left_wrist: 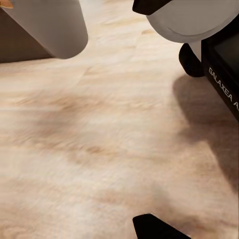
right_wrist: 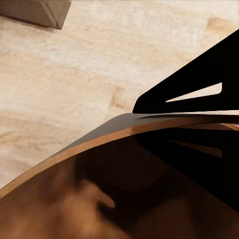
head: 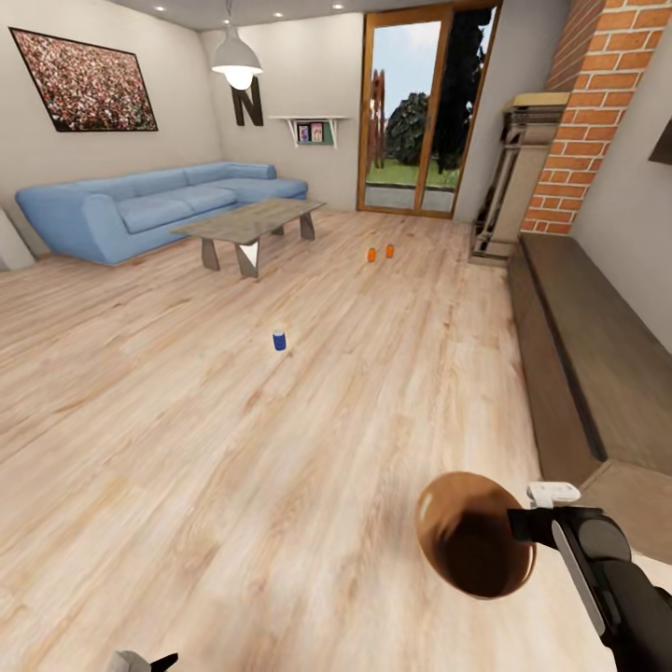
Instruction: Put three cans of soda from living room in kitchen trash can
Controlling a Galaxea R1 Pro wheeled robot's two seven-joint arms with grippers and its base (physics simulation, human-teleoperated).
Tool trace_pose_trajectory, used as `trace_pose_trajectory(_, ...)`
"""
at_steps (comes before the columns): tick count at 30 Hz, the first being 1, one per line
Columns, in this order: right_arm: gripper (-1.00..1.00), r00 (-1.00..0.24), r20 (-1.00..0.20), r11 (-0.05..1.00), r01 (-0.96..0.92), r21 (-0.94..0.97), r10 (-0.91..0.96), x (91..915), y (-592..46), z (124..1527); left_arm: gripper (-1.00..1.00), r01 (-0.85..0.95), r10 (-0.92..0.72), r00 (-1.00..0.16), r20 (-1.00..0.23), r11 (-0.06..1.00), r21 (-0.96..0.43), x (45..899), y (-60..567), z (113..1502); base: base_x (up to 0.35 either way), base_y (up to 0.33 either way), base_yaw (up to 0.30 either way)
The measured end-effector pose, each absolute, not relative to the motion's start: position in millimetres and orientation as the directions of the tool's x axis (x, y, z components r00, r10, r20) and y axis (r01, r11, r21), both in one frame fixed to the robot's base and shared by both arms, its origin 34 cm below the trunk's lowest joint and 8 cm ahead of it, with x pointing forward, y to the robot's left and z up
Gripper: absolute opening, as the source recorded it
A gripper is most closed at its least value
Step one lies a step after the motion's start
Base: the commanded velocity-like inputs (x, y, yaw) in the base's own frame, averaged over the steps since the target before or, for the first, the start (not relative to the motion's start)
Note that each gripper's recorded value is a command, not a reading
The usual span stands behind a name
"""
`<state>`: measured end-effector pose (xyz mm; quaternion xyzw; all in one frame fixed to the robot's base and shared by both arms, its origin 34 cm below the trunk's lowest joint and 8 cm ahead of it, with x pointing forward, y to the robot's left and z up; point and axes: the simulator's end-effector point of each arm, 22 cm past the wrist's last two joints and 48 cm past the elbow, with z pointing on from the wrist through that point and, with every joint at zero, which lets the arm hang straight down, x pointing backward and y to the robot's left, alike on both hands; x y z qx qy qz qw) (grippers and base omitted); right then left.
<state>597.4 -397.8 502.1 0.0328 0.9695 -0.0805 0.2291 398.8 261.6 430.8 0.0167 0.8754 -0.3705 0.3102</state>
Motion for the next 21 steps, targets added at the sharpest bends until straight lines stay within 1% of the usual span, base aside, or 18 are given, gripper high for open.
trace_pose_trajectory(6,-1.0,-0.892,-0.451,0.987,0.101,-0.127,0.033,598.0,-395.1,502.0,1.0,0.259,-0.2,-0.807,-0.555,0.725,-0.638,398.8,261.7,430.8,0.344,0.067,-0.001)
trace_pose_trajectory(21,-1.0,-0.892,-0.45,0.986,0.101,-0.136,0.029,597.8,-396.3,502.1,1.0,0.259,-0.2,-0.807,-0.556,0.725,-0.638,398.8,261.7,430.7,0.347,0.004,0.0)
